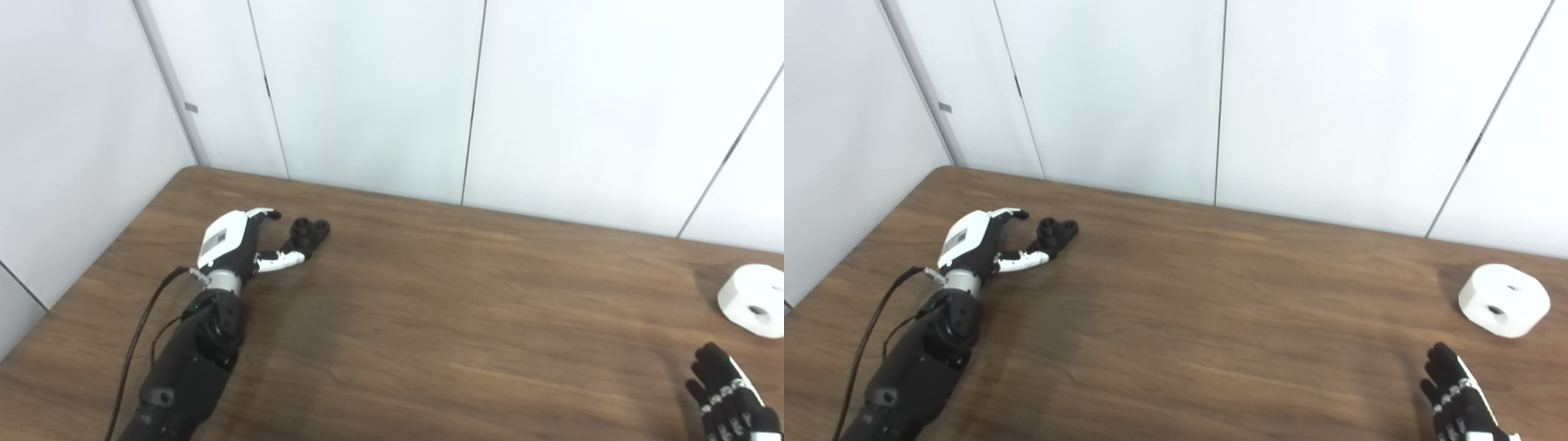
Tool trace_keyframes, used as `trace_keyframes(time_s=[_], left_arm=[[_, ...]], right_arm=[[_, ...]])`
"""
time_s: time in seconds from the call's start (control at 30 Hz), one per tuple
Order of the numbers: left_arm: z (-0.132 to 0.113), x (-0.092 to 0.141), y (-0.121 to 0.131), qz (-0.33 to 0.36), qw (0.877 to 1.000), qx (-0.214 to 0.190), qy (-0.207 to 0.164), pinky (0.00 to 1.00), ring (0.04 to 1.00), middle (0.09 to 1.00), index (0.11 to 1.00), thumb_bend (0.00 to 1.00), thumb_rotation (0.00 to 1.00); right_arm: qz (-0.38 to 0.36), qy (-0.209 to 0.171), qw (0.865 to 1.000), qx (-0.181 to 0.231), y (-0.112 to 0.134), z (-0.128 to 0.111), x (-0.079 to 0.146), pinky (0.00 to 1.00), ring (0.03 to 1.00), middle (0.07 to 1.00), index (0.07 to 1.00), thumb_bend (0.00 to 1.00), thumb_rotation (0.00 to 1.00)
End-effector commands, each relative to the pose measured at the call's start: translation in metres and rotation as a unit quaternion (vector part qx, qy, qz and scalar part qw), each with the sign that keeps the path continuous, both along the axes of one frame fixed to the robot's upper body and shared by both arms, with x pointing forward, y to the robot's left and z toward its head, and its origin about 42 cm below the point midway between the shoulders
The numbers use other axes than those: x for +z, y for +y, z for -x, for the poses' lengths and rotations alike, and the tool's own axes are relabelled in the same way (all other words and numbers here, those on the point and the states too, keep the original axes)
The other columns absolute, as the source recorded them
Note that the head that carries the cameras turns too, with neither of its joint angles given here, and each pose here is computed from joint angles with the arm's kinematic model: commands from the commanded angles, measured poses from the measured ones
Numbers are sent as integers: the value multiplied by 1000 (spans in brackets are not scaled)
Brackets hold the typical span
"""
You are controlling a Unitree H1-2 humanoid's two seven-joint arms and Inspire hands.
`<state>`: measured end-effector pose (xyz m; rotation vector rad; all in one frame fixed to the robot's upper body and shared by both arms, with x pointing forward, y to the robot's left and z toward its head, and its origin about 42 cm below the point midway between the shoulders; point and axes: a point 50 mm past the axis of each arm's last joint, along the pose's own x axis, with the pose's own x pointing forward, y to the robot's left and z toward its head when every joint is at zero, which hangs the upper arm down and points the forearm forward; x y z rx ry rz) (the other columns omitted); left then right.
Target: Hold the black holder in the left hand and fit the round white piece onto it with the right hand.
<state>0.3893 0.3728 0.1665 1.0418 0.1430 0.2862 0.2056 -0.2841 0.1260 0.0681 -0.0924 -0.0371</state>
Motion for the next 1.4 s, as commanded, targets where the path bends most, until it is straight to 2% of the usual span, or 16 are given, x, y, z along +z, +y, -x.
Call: trace_keyframes(time_s=[0.0, 0.2, 0.43, 0.53, 0.7, 1.1, 1.37], left_arm=[[-16, 28, 4, -24, 999, 0, -43, 998, 956, 906, 816, 888, 427], [-20, 30, 0, -40, 999, -2, -28, 997, 966, 910, 818, 876, 443], [-23, 29, -1, -36, 999, 1, -16, 994, 964, 909, 810, 859, 430], [-24, 28, -1, -37, 999, 1, -13, 994, 960, 906, 800, 855, 422], [-23, 25, -1, -44, 999, -2, -14, 974, 950, 895, 771, 848, 404], [-20, 27, -3, -65, 998, 1, 5, 988, 958, 891, 747, 821, 392], [-20, 27, -3, -80, 997, -7, 5, 991, 958, 879, 655, 816, 302]], right_arm=[[-3, 26, 1000, -12, 0, 38, -10, 933, 942, 918, 882, 762, 898], [0, 26, 1000, -13, 0, 40, -8, 920, 937, 916, 879, 773, 904], [7, 18, 1000, -3, -1, 41, -8, 963, 961, 939, 902, 762, 921], [14, 10, 1000, 3, -2, 40, -11, 985, 976, 965, 942, 814, 959], [9, 16, 1000, 1, -1, 40, -8, 1000, 987, 977, 958, 828, 964], [9, 20, 1000, -2, -3, 41, -4, 1000, 996, 981, 962, 806, 972], [16, 18, 1000, -2, -4, 40, -4, 1000, 1000, 988, 968, 786, 988]])
